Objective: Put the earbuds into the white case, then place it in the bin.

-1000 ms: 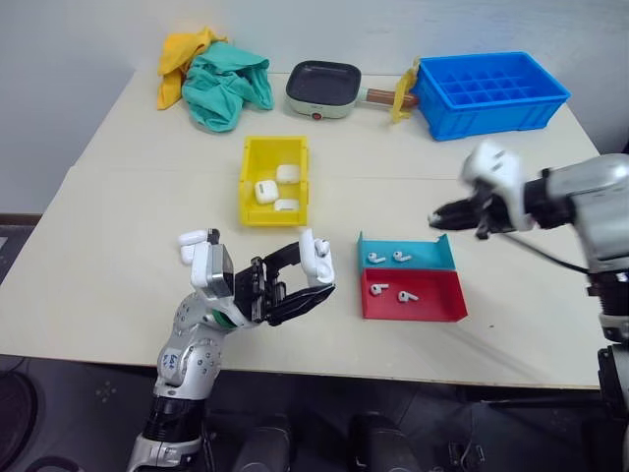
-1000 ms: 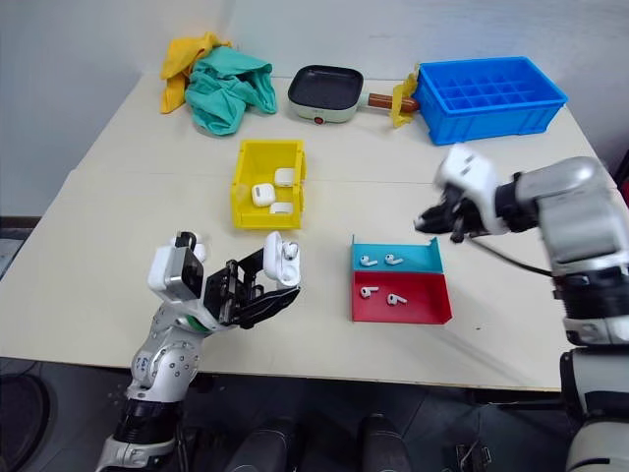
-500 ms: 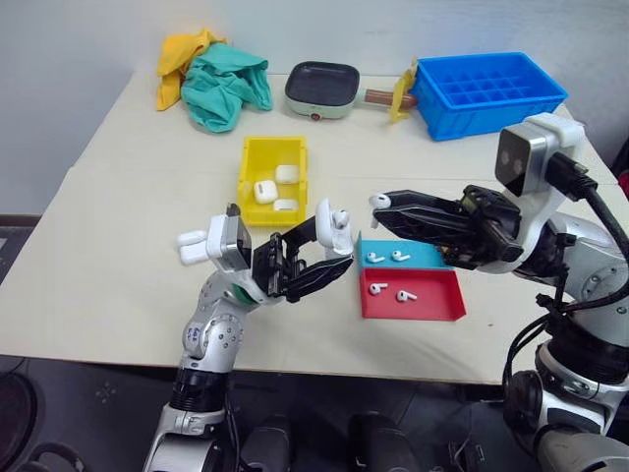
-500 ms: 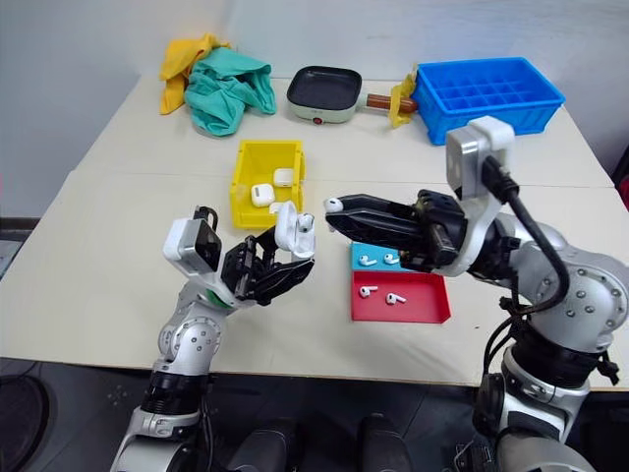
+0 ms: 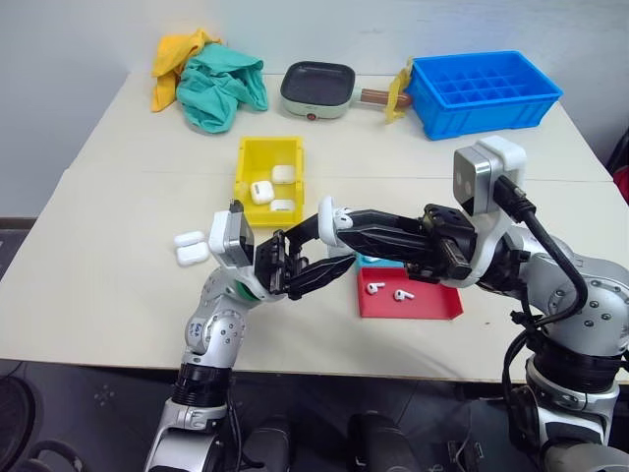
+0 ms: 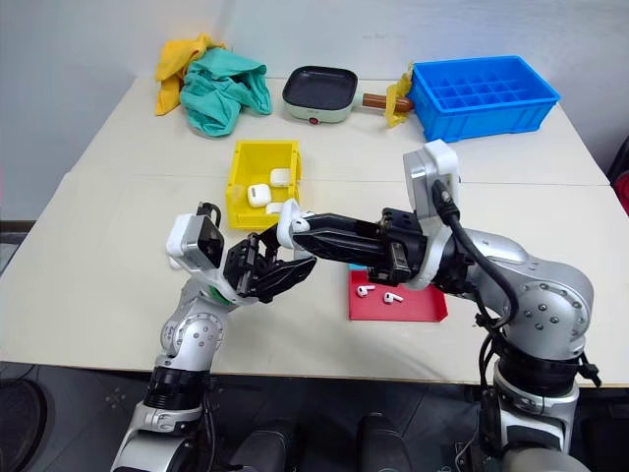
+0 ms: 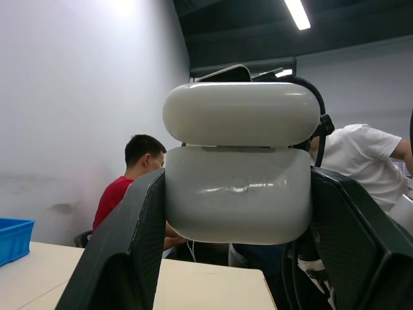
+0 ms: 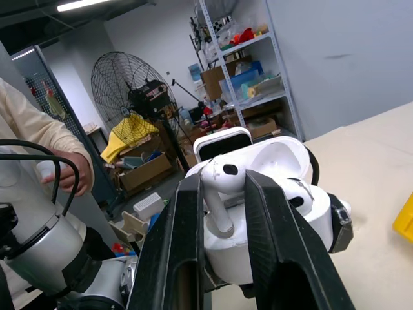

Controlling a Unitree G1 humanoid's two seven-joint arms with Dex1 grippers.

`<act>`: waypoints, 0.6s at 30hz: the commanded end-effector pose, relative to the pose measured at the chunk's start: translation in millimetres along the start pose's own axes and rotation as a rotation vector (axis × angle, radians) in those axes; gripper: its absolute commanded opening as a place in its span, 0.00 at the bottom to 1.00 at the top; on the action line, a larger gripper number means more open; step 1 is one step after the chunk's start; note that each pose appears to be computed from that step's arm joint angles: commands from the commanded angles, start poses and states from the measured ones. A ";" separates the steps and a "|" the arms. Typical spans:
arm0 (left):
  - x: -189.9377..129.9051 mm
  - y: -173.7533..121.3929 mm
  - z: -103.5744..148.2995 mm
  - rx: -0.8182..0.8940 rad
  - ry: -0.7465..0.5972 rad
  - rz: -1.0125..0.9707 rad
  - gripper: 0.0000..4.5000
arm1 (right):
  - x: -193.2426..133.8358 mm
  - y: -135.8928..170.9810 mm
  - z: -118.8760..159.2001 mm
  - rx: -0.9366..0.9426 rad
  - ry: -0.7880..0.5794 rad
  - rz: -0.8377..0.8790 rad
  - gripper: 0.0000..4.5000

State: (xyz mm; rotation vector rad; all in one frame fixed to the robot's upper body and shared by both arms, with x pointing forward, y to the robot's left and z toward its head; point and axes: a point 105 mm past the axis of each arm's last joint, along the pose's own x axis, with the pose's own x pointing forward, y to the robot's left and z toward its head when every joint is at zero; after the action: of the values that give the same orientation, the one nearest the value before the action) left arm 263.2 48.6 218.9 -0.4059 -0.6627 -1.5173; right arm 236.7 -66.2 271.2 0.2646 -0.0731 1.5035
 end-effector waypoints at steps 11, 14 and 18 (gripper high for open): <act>9.5 -3.5 6.9 0.024 -0.040 -0.010 0.62 | -5.8 -3.0 -10.7 -0.070 0.048 -0.035 0.46; 8.0 -3.4 8.0 0.016 -0.034 -0.007 0.62 | -13.9 0.8 -3.2 -0.095 0.033 -0.041 0.67; -7.0 3.9 -4.6 0.023 0.115 0.035 0.62 | -42.6 5.8 4.5 -0.083 0.063 -0.102 0.90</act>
State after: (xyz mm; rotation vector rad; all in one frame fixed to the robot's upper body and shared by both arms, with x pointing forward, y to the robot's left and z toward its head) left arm 267.6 49.5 212.9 -0.3853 -0.5988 -1.4891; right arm 236.2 -96.5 258.1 0.1681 -0.0423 1.4118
